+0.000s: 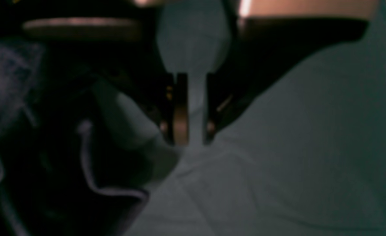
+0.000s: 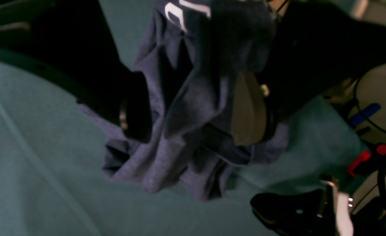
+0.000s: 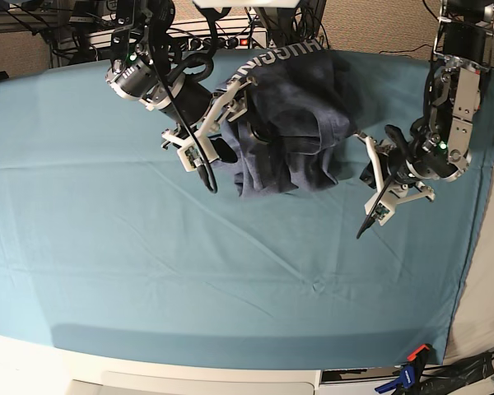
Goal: Fold the T-shirt properly
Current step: 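Tuck the bundle sides inward with both grippers toward its middle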
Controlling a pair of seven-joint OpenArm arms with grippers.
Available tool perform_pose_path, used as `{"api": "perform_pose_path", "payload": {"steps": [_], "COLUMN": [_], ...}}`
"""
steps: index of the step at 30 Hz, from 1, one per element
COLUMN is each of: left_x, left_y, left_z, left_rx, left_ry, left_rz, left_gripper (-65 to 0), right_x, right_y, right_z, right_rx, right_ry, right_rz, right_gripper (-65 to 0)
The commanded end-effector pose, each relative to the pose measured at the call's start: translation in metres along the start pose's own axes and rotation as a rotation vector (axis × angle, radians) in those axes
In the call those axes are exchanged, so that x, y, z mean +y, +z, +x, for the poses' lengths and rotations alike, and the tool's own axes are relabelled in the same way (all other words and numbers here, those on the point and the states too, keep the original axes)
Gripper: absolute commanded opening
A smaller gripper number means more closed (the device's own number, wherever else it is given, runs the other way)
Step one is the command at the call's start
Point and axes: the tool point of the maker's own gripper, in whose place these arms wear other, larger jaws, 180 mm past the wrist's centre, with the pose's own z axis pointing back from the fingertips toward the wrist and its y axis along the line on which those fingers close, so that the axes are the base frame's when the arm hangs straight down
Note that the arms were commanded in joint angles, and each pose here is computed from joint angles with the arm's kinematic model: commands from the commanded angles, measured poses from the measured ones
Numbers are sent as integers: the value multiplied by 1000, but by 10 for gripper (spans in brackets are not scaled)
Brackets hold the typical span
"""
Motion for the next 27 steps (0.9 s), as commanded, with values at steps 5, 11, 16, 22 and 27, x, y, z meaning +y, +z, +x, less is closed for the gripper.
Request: {"api": "perform_pose_path", "payload": {"steps": [5, 11, 16, 22, 27], "left_x": [2, 3, 2, 2, 3], "left_y": [4, 4, 4, 4, 4], "left_z": [17, 17, 17, 17, 17], "left_rx": [-54, -54, -54, -54, -53], "left_ry": [-5, -5, -6, -6, -6], "left_rz": [8, 8, 8, 8, 8], "left_gripper": [-550, -550, -550, -550, -550], "right_x": [-2, -5, -7, -17, -32], "right_y": [1, 1, -3, -20, -27], "right_z": [14, 12, 3, -10, 9], "right_rx": [-51, -42, -19, 20, -11], "right_ry": [-2, 2, -14, -45, 9], "right_rz": [-20, -38, -35, -26, -64], "right_gripper": [-254, -383, -458, -599, -650]}}
